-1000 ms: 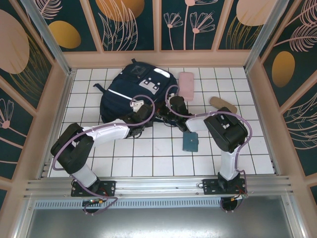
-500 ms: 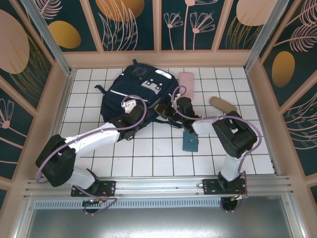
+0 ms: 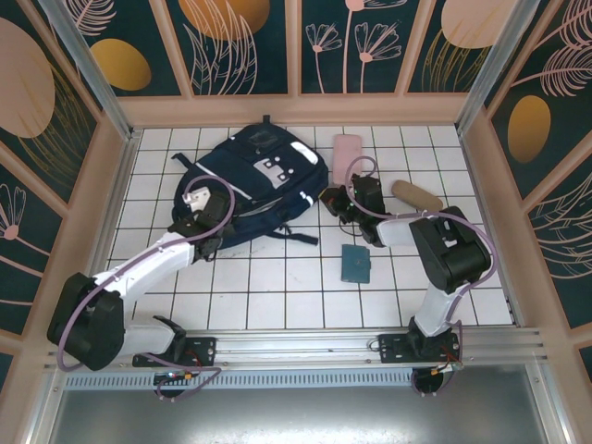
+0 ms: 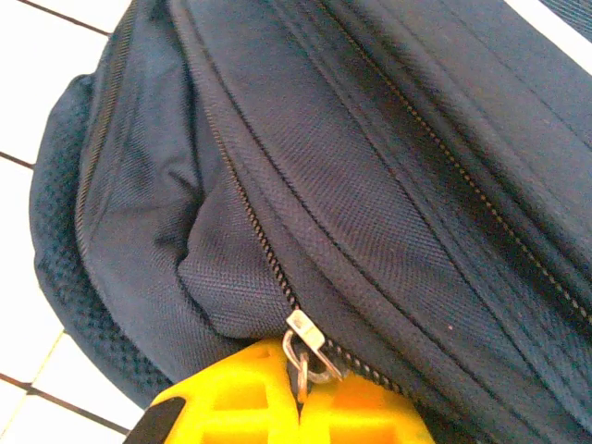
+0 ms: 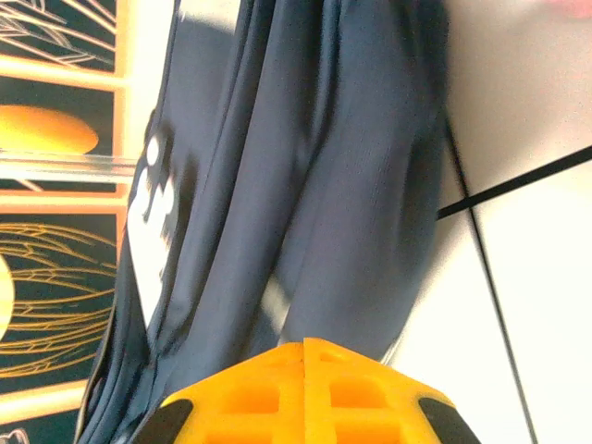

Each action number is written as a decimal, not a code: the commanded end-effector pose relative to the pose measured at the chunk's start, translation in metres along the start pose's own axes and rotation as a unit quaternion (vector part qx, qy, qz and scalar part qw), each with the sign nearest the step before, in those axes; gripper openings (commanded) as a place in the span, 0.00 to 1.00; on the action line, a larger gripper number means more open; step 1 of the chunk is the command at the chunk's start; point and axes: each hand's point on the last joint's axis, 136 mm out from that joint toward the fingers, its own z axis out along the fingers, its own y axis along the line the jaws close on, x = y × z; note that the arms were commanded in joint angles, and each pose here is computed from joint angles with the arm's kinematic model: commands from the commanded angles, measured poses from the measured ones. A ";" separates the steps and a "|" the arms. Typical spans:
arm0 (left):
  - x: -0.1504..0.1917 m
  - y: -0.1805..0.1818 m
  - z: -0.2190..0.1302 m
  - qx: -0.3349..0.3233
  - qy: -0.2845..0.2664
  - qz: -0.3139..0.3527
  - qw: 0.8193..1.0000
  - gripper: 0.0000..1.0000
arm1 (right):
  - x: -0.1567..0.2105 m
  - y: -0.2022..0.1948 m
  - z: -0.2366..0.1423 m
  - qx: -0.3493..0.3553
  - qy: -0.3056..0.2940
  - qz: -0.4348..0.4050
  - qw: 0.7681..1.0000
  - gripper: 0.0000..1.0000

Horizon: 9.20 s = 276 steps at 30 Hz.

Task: Pack the student bag

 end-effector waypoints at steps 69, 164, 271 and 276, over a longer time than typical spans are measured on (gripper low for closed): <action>0.007 0.001 -0.015 0.004 0.043 0.055 0.998 0.12 | -0.020 0.059 -0.007 -0.038 0.000 -0.082 0.996 0.00; -0.054 -0.207 -0.091 0.214 -0.134 0.226 0.941 0.00 | 0.112 -0.131 -0.170 0.292 0.079 -0.096 0.948 0.69; -0.070 -0.215 -0.110 0.240 -0.127 0.189 0.944 0.00 | -0.235 -0.198 -0.112 0.452 -0.124 0.011 0.883 0.99; -0.070 -0.216 -0.110 0.242 -0.126 0.190 0.943 0.00 | -0.222 -0.200 -0.115 0.453 -0.110 0.000 0.885 0.80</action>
